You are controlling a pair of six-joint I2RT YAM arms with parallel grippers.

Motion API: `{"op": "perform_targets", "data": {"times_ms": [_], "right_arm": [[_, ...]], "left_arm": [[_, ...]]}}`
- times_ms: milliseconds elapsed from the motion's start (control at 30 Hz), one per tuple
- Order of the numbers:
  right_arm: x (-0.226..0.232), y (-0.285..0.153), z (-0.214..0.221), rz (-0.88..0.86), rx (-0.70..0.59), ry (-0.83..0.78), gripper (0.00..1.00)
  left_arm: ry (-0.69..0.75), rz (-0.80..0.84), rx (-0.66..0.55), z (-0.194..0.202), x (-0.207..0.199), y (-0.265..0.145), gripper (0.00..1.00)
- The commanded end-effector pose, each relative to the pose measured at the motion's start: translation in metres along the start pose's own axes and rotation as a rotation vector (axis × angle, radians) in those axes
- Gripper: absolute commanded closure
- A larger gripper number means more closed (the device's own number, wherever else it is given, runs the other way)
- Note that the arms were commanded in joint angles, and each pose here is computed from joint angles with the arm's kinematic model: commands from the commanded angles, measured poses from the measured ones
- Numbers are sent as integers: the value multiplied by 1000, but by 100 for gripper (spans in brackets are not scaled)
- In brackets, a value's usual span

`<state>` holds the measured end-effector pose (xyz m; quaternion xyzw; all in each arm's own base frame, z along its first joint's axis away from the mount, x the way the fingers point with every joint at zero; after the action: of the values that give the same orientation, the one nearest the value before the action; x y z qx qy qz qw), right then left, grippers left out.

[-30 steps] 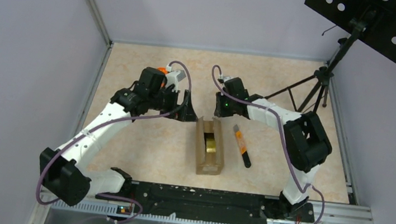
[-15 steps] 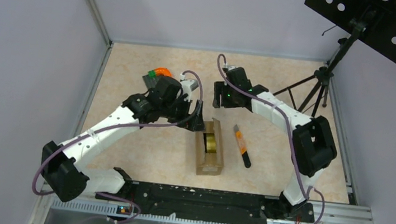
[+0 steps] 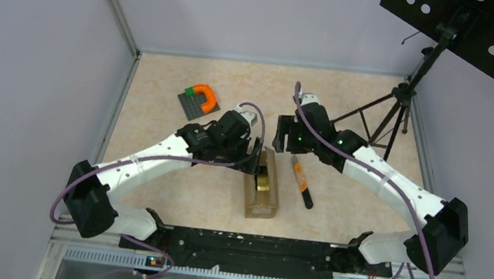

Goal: Unpack the express box

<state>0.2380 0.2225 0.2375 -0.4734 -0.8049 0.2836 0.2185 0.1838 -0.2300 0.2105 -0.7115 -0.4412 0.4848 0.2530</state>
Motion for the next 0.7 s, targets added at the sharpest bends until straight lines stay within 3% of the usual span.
{"op": "perform_targets", "data": {"times_ms": [0, 233, 667], "right_arm": [[8, -24, 10, -2, -19, 38, 32], [32, -47, 18, -61, -16, 8, 32], [60, -41, 24, -68, 41, -101, 33]], "left_arm": [[-32, -99, -104, -11, 4, -5, 13], [-50, -80, -137, -15, 0, -11, 29], [-87, -24, -151, -17, -8, -17, 78]]}}
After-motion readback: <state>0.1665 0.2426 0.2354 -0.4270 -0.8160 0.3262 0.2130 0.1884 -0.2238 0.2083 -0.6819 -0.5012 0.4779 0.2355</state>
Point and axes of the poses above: each gripper's point midway between its finger pads, its own y axis out along the fingers, its own x axis along the line the jaws close on, z = x × y, the point moved 7 cm from there along -y, back along the fingers, and after that the axes turned 14 degrees about -y, right-handed, at the moved point
